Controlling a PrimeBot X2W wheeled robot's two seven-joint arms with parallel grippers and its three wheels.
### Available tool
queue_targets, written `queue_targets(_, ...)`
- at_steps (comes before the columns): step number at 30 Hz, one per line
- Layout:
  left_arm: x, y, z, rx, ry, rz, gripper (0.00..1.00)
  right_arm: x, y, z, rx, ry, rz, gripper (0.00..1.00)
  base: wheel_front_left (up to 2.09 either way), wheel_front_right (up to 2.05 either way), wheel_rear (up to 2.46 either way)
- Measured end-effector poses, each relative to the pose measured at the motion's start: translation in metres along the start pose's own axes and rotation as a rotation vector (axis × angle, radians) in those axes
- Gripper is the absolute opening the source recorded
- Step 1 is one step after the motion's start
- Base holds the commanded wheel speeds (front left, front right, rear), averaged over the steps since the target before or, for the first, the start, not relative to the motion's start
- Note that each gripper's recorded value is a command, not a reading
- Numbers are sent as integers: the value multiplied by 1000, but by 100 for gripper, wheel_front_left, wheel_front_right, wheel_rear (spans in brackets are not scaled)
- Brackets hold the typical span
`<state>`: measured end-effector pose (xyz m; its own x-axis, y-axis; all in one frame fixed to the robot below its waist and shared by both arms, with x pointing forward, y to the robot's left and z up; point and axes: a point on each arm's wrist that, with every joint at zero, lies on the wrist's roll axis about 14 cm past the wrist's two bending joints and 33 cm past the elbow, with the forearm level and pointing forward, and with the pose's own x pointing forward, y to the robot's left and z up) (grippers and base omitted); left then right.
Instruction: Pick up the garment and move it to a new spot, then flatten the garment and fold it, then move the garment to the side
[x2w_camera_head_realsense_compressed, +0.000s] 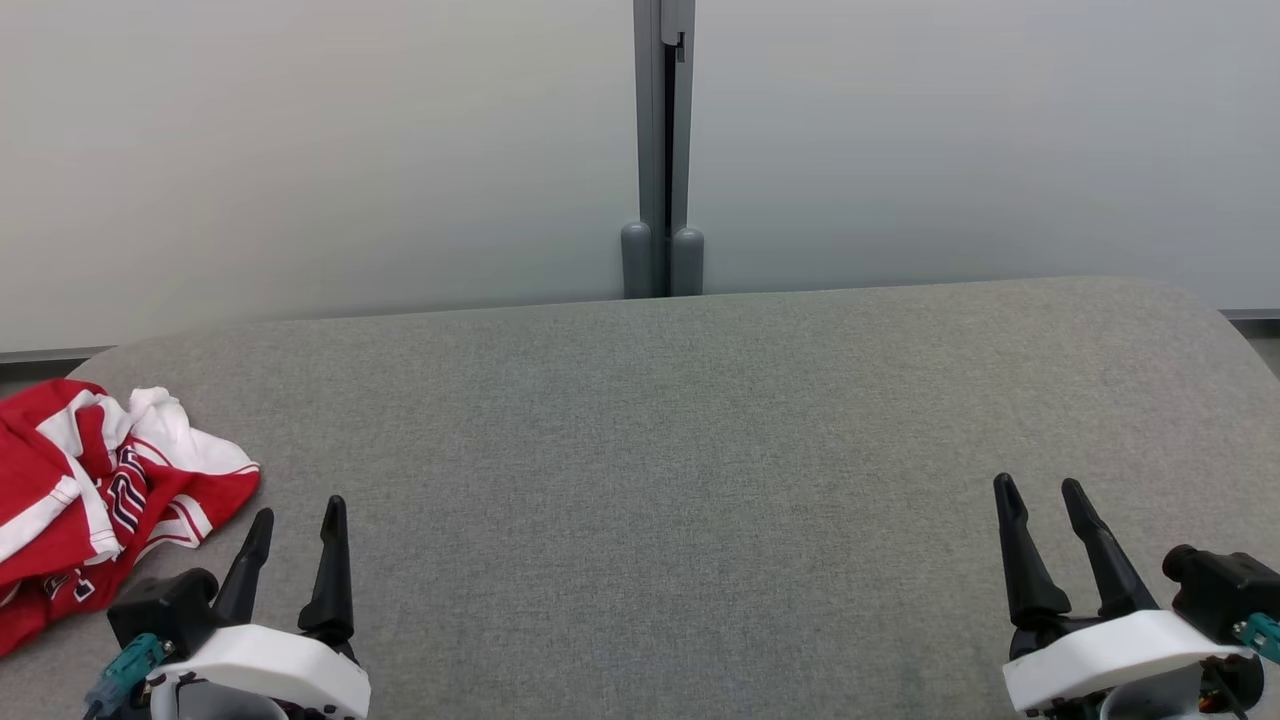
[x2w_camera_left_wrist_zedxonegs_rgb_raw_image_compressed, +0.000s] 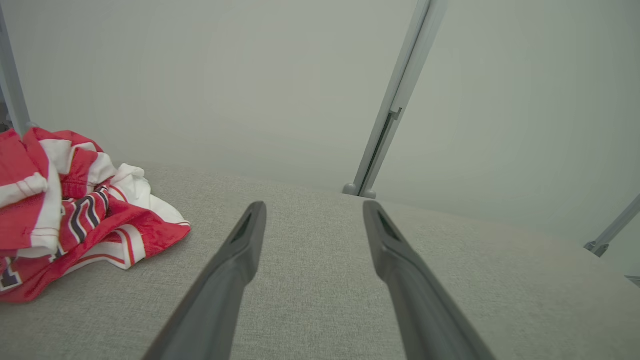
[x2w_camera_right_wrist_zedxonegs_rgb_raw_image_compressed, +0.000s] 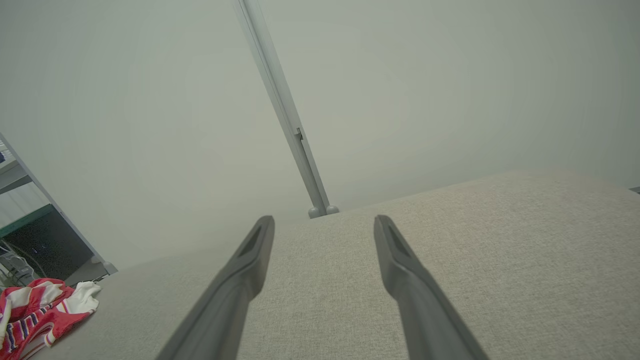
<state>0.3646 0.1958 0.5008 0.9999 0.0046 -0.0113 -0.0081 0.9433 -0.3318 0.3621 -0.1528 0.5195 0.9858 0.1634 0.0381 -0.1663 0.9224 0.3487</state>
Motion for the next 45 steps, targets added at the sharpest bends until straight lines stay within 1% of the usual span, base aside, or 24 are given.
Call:
queue_targets(9,-4,1,-3,105,1,-9,100,-5,1,-5,-83,11,3,100,0,0,0)
queue_targets(26,-12,5,-12,254,7,-12,100,-11,9,-13,-208,35,29,100,0,0,0)
queue_targets(36,-15,5,-14,315,2,-20,100,-14,8,-15,-233,32,19,100,0,0,0)
queue_targets(45,-17,6,-14,341,-5,-23,100,-16,10,-15,-255,29,20,100,0,0,0)
